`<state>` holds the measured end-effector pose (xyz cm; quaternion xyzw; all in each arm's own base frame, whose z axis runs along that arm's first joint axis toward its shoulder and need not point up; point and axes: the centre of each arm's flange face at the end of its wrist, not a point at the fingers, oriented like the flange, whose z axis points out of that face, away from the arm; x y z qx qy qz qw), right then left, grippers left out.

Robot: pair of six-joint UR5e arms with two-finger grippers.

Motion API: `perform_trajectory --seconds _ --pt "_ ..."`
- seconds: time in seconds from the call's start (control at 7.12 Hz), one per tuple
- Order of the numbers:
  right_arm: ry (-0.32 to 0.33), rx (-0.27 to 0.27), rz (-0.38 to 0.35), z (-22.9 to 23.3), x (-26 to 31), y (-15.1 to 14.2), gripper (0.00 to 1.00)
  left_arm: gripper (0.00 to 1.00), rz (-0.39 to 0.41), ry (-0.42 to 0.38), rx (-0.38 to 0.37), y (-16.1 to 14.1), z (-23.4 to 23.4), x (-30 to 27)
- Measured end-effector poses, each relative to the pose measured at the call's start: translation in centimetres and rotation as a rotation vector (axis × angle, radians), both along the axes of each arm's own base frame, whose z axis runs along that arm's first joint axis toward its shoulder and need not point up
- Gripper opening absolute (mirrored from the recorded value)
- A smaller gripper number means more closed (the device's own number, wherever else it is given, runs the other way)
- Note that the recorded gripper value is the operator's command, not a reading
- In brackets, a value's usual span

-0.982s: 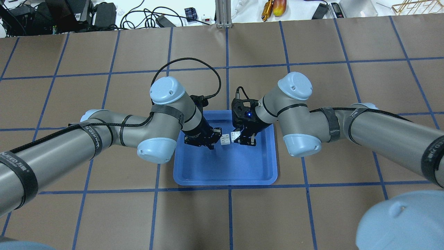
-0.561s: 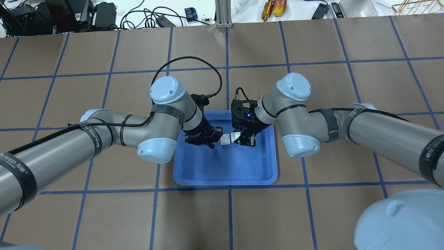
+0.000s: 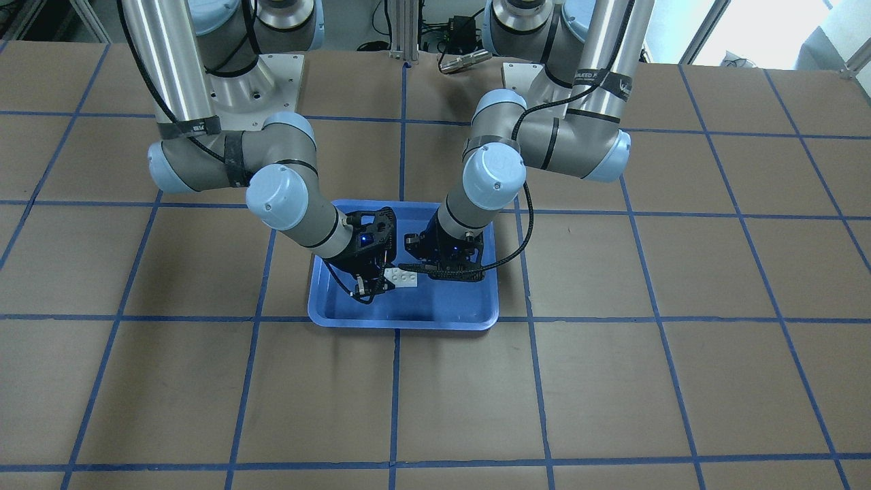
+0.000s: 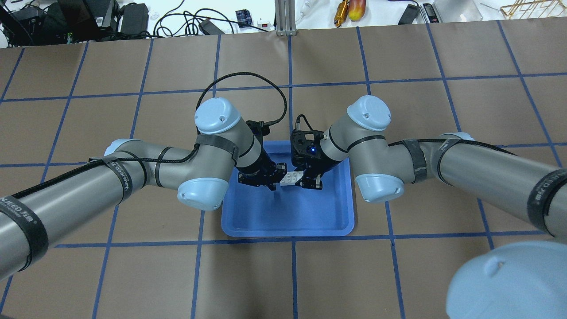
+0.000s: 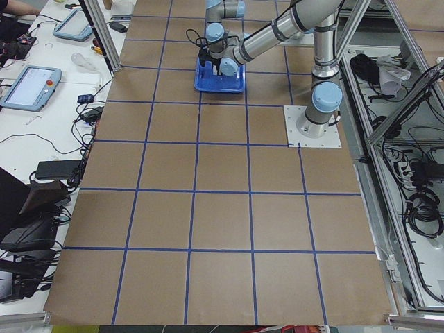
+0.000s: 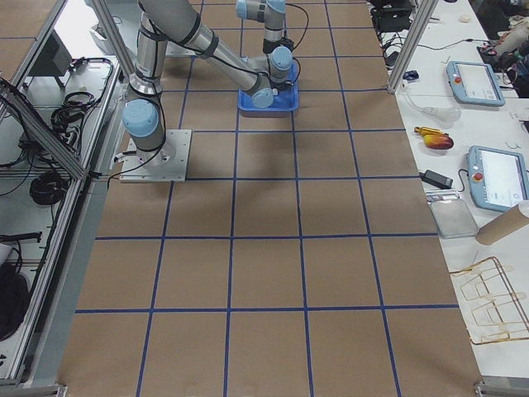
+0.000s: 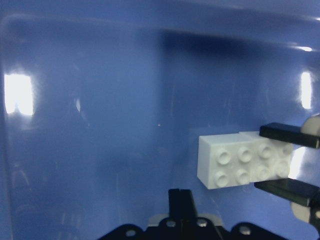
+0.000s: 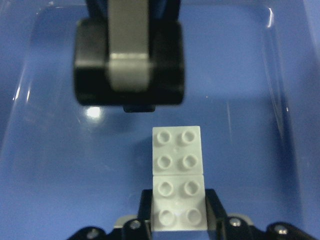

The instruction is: Assemble white blocks and place on blue tray

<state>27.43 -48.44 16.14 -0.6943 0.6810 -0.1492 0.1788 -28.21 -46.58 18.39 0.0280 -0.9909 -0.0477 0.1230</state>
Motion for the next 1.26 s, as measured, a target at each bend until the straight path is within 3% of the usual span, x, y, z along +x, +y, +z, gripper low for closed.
perform_trajectory --seconds 0.56,0.84,1.26 --pt "0.003 -0.023 -0.014 1.8 0.2 -0.4 1.0 0.0 0.003 0.005 -0.014 -0.4 0.6 0.7" --pt "0.053 -0.039 -0.116 6.2 -0.4 -0.5 1.0 0.0 0.005 0.004 -0.022 -0.5 0.8 0.9" --pt "0.185 -0.02 -0.261 15.5 -4.6 2.5 1.0 0.0 0.005 0.005 -0.037 -0.4 1.7 1.0"
